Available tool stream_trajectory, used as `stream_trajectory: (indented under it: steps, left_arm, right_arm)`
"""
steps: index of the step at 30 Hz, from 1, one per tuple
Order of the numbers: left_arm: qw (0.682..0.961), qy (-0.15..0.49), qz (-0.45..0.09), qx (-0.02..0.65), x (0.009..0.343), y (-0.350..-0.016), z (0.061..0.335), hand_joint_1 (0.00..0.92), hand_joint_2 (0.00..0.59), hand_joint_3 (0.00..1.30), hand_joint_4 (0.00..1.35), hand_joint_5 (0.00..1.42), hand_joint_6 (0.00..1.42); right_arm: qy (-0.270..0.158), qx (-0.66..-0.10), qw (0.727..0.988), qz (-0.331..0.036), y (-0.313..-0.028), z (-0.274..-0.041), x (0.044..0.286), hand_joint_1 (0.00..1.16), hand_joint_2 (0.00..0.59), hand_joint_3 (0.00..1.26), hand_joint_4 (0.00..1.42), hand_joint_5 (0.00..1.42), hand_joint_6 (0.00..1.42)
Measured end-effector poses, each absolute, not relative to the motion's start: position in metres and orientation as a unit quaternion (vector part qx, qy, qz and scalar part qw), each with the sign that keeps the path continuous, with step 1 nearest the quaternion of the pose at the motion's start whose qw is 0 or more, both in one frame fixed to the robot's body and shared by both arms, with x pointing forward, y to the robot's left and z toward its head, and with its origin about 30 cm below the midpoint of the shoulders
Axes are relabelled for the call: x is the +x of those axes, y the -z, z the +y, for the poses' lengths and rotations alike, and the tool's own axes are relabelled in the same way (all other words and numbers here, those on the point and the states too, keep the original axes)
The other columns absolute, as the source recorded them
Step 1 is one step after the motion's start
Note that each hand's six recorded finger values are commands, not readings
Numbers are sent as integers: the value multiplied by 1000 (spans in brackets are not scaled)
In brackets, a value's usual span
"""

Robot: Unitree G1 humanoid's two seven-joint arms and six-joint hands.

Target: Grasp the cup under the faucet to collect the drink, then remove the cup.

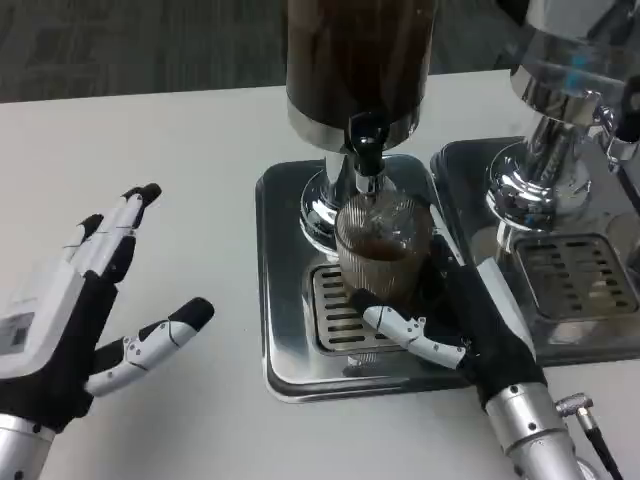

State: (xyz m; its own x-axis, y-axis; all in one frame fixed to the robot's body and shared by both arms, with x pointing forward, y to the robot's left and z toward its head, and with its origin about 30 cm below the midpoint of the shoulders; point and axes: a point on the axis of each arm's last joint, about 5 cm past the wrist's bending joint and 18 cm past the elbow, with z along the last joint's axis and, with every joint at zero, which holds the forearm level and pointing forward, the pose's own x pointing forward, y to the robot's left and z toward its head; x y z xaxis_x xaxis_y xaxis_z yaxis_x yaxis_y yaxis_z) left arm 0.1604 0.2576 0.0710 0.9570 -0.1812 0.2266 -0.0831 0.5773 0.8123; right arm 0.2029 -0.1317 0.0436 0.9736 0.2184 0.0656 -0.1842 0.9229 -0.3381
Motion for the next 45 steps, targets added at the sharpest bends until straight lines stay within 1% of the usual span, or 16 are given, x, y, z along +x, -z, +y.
stream_trajectory:
  steps: [11,17,21,26,36,40,45]
  left_arm:
    - [879,23,-144,454,160,-72,259,0,158,74,0,119,24]
    - [881,23,-138,452,157,-70,260,0,159,75,0,119,24]
    - [882,22,-139,450,157,-70,259,0,159,75,0,119,24]
    - [882,21,-141,450,157,-71,259,0,160,76,0,125,24]
    - [882,21,-138,450,155,-70,259,0,163,84,0,129,24]
    - [882,19,-141,449,155,-71,259,0,163,85,0,130,24]
    - [882,18,-139,450,154,-71,259,0,163,85,0,130,24]
  right_arm:
    - [-101,-164,980,-52,-44,-128,206,687,183,0,0,0,107]
    - [-101,-160,981,-50,-46,-122,211,690,182,0,0,0,158]
    - [-98,-163,981,-47,-47,-120,214,697,182,0,0,0,165]
    - [-97,-161,981,-44,-48,-120,216,713,178,0,0,47,207]
    - [-95,-158,982,-43,-49,-120,218,750,178,7,147,191,305]
    - [-93,-155,983,-42,-50,-120,219,785,169,97,218,238,338]
    - [-84,-131,987,-35,-50,-120,222,798,168,188,289,284,375]
